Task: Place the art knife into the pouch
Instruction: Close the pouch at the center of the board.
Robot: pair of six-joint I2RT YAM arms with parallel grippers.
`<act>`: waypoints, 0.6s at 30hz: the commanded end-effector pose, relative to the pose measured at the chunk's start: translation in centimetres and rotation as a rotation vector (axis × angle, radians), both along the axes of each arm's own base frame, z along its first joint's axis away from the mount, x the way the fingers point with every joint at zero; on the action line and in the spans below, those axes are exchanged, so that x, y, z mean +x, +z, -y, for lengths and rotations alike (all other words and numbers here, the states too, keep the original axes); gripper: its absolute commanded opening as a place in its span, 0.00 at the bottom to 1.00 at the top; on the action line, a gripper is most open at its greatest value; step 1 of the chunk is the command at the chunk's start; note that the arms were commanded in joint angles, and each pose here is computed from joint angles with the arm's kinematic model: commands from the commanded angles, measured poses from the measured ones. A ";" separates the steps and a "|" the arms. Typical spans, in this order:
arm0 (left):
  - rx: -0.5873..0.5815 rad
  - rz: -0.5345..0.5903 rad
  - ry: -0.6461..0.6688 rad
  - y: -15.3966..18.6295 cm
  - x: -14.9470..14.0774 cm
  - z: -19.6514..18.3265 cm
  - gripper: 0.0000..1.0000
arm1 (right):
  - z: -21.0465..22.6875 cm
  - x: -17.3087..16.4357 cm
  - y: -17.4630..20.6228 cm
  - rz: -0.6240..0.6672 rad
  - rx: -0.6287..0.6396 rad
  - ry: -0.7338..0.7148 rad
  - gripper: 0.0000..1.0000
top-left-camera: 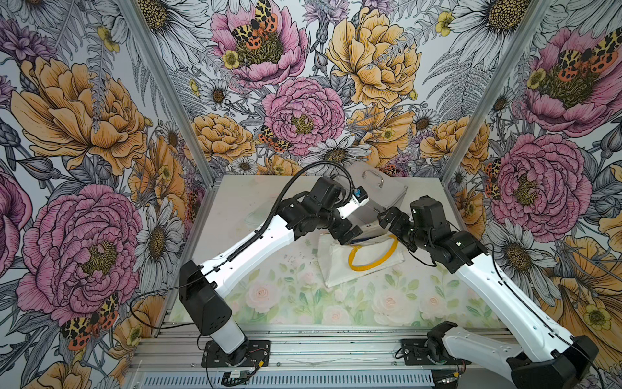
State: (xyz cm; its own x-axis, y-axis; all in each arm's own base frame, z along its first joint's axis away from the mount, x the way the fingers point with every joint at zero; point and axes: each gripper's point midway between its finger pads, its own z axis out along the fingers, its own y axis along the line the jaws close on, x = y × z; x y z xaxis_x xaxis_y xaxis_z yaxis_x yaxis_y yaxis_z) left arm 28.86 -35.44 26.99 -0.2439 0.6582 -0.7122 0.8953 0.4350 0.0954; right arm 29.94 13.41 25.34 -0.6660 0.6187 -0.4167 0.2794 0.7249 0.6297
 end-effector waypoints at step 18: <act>0.168 0.068 -0.025 -3.5 0.0 0.0 0.99 | 1.7 -4.3 -0.4 -0.149 0.142 -0.145 0.99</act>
State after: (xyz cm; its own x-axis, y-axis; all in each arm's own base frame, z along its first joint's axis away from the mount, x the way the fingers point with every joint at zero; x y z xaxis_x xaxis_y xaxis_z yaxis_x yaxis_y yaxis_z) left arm 29.01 -36.27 22.15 -0.1969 0.7827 -0.5904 0.9012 0.3817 0.2055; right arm 26.32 12.67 24.48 -0.6514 0.7231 -0.2297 0.4374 0.6053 0.6651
